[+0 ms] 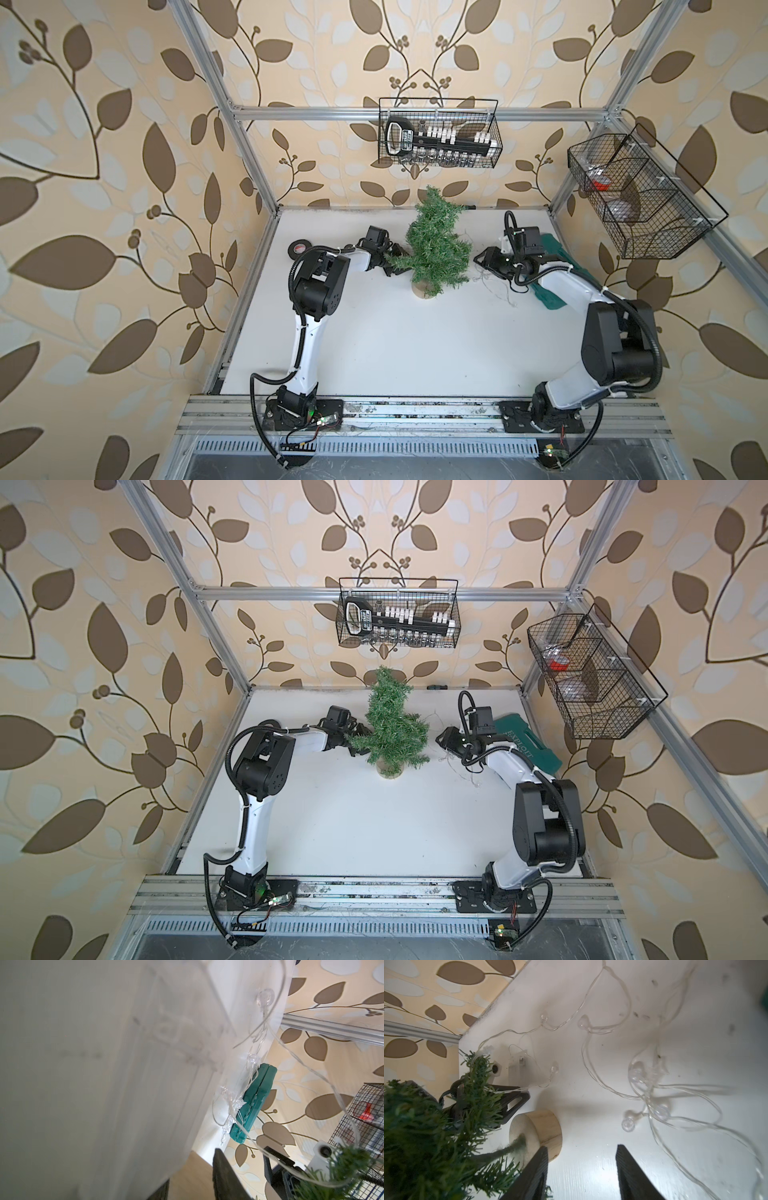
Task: Remove string lights from the small christmas tree
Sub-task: Adjust the light string at the center of the board.
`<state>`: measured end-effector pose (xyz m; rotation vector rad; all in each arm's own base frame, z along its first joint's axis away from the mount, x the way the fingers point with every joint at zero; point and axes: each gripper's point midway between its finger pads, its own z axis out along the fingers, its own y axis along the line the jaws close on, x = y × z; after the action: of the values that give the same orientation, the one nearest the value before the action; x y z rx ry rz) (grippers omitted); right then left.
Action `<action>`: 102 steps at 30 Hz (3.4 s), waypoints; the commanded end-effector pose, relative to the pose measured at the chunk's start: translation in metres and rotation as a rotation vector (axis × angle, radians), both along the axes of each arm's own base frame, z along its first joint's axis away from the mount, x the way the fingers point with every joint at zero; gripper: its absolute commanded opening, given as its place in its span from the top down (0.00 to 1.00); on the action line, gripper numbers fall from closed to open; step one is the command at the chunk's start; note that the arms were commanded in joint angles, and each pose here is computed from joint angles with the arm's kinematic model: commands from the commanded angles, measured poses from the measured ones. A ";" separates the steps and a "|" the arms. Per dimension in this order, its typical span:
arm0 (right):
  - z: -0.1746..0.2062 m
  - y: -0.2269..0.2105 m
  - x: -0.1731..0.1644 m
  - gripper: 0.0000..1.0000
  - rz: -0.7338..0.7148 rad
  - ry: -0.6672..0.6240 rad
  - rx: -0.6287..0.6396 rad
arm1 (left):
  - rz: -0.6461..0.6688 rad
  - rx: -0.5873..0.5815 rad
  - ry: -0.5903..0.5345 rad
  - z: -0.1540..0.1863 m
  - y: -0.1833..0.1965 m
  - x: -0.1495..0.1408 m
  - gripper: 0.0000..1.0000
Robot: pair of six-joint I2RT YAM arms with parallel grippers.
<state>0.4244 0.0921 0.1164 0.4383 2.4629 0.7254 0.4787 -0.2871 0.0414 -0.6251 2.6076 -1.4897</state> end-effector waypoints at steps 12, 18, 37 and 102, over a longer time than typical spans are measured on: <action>-0.036 0.094 0.066 0.44 0.166 0.074 0.149 | -0.183 0.184 0.151 0.015 0.040 -0.091 0.58; -0.042 0.126 0.092 0.48 0.215 0.088 0.222 | -0.180 0.200 0.157 0.018 0.051 -0.118 0.58; -0.108 0.112 0.093 0.70 0.109 0.216 0.147 | -0.139 0.170 0.150 0.023 0.067 -0.137 0.60; -0.038 0.061 0.086 1.00 -0.132 -0.112 0.152 | -0.141 0.112 0.155 0.058 0.084 -0.126 0.60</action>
<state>0.5034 0.1665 0.0433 0.5868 2.3469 0.8702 0.3543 -0.2066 0.0858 -0.6257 2.9045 -1.3373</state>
